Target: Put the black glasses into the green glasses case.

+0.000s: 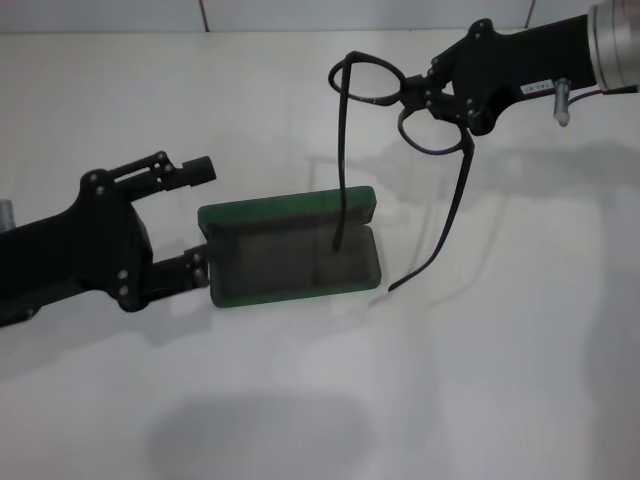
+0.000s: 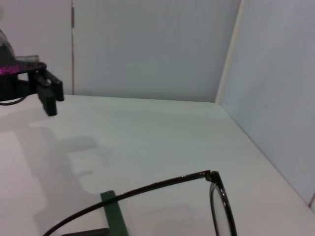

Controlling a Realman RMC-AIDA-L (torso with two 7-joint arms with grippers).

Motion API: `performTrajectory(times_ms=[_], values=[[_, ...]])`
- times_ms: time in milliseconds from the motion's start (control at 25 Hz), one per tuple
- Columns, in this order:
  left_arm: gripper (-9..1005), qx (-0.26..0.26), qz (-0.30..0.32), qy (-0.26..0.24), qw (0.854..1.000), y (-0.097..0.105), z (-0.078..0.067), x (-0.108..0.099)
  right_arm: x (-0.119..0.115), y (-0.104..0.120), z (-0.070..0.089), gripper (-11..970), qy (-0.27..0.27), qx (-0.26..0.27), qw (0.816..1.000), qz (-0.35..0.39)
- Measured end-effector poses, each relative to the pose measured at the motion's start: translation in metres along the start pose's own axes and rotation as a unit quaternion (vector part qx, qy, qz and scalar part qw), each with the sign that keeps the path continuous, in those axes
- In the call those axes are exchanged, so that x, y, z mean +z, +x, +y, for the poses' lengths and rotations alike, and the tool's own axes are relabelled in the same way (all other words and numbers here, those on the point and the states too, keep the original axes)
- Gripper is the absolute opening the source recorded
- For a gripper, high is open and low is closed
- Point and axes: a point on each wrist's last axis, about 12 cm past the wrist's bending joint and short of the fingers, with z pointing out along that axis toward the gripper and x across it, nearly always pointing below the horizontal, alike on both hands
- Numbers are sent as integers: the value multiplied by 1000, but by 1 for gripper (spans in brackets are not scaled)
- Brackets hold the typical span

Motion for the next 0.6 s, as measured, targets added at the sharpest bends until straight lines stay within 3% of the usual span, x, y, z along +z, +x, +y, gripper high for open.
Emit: performTrajectory(times_ms=[360, 600], values=[[536, 87, -17, 23, 996, -8, 10, 13, 6, -10, 8, 60, -34, -8, 999, -27], [347, 100, -22, 51, 993, -10, 11, 27, 6, -12, 10, 60, -36, 24, 996, -76]])
